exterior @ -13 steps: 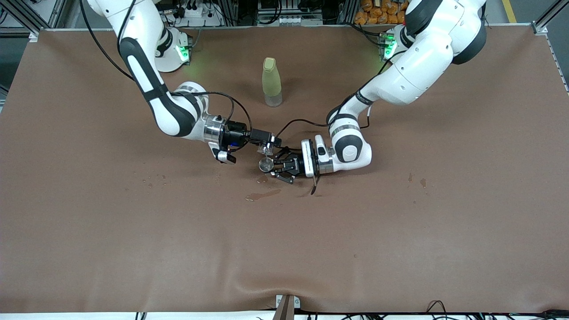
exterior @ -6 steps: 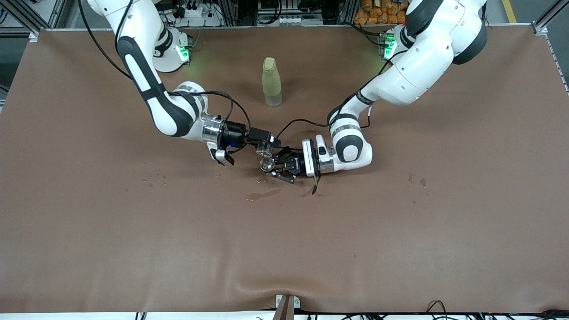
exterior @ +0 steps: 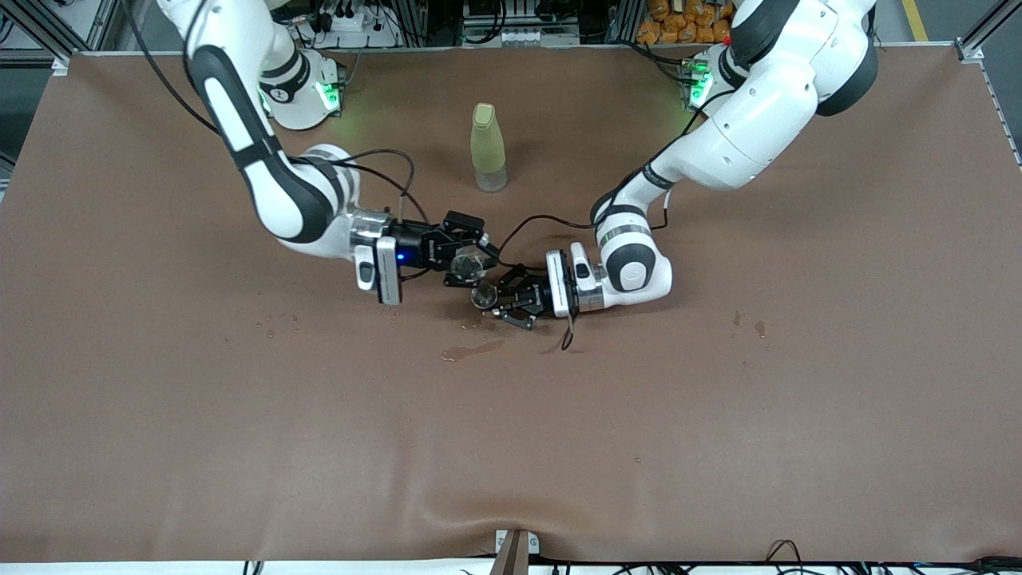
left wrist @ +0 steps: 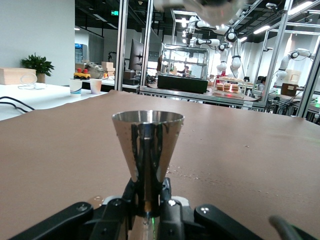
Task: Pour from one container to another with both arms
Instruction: 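Move the beaker back with the right gripper while the left gripper withdraws the jigger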
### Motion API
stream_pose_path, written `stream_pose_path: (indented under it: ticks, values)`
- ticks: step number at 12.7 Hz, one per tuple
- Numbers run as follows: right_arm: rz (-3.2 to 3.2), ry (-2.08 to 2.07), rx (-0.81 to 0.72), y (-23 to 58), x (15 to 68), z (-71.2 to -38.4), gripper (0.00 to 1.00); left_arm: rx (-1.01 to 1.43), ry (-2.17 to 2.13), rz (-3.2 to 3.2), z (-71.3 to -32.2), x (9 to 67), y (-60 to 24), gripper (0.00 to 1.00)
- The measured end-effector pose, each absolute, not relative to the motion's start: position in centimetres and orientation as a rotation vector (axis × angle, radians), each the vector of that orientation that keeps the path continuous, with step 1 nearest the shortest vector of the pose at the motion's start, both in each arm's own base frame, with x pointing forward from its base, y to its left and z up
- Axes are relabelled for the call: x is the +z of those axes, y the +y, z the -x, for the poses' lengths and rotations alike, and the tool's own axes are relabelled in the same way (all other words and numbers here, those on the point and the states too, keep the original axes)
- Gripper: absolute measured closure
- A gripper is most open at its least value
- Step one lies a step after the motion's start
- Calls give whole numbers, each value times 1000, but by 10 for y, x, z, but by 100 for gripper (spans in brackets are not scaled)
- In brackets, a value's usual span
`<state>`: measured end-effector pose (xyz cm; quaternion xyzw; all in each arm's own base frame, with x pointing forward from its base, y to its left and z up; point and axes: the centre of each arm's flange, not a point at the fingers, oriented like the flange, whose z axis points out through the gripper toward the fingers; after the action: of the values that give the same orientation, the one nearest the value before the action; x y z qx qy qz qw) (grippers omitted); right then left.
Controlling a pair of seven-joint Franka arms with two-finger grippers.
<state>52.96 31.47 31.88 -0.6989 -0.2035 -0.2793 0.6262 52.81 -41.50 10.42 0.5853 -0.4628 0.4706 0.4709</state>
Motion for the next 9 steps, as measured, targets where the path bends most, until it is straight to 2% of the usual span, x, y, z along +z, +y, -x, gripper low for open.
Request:
stream_pose_path:
  ticks: [4,9]
  values:
    - [1648,-852,-808,216,363,-568,83,1232,-1096,-1489,-565,123,-359,79]
    - [1546,-1157,-995,118,361,-582,83,1260,-1151,-1445,-589,132,-259,79]
